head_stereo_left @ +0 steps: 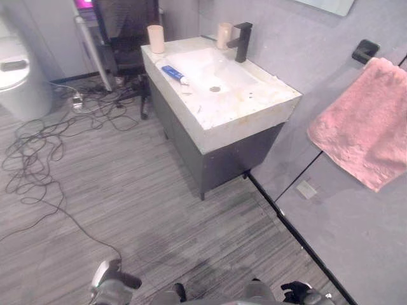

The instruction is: Organize the bathroom.

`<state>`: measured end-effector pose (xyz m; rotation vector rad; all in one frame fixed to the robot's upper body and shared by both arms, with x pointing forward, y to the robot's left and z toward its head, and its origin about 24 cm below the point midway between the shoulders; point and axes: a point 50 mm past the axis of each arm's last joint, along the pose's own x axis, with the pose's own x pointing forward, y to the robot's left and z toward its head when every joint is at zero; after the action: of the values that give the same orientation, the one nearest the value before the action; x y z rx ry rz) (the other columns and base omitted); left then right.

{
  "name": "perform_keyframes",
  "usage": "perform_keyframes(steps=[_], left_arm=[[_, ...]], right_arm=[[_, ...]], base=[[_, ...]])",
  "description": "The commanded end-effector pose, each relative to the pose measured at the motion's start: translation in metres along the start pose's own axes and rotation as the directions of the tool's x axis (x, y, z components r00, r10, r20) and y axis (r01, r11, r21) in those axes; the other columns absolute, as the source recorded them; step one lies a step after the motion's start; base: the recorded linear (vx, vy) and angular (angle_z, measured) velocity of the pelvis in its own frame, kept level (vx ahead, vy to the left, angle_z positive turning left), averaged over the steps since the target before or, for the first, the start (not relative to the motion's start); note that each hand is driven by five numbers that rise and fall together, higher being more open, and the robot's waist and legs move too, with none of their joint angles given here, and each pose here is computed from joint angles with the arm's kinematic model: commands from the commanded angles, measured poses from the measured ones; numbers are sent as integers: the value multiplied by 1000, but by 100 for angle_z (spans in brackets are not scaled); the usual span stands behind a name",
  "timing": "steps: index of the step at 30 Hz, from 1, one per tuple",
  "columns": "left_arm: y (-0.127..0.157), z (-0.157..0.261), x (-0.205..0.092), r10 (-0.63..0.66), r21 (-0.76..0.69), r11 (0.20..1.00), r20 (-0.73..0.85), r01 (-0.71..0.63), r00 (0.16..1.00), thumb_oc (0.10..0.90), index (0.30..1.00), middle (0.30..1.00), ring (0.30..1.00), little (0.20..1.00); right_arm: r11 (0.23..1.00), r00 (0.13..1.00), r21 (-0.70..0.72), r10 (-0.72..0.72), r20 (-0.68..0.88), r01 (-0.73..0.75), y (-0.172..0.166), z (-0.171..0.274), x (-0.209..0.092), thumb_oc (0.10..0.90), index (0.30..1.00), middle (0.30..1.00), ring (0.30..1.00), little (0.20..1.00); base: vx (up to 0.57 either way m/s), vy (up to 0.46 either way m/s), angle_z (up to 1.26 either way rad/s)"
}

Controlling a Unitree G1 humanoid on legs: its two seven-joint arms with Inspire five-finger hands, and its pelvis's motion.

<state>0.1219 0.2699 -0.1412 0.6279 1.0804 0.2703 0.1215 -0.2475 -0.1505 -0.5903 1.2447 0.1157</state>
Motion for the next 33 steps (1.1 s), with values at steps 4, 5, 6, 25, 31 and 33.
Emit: perform_keyframes(steps=[4, 5, 6, 25, 31, 33], left_arm=[[15, 17, 4, 83, 20, 996, 56, -84, 995, 800, 900, 900, 900, 900], [13, 29, 4, 103, -1, 995, 90, -103, 991, 800, 900, 900, 900, 900], [13, 31, 4, 106, -7, 994, 98, -106, 990, 800, 900, 900, 900, 900], [-5, 31, 0, 53, -85, 995, 96, -45, 994, 800, 900, 900, 900, 900], [3, 32, 3, 60, -13, 998, 97, -59, 993, 800, 900, 900, 900, 900], [8, 25, 4, 63, 15, 998, 86, -65, 994, 800, 900, 900, 900, 900]], right_arm=[[996, 993, 47, -76, 94, 71, -31, 21, -1, 800, 900, 900, 900, 900], [996, 991, 42, -78, 109, 74, -30, 25, -1, 800, 900, 900, 900, 900], [996, 991, 39, -79, 112, 75, -30, 25, -1, 800, 900, 900, 900, 900], [976, 971, 16, -216, 101, 216, -51, 30, -2, 800, 900, 900, 900, 900], [967, 962, 117, -242, 125, 228, -53, 33, -4, 800, 900, 900, 900, 900], [969, 962, 118, -234, 143, 218, -54, 36, -4, 800, 900, 900, 900, 900]], base=[[59, 51, -6], [-1, -11, 54], [2, -38, 45], [133, 275, 0], [141, 486, 6], [127, 368, -13]])
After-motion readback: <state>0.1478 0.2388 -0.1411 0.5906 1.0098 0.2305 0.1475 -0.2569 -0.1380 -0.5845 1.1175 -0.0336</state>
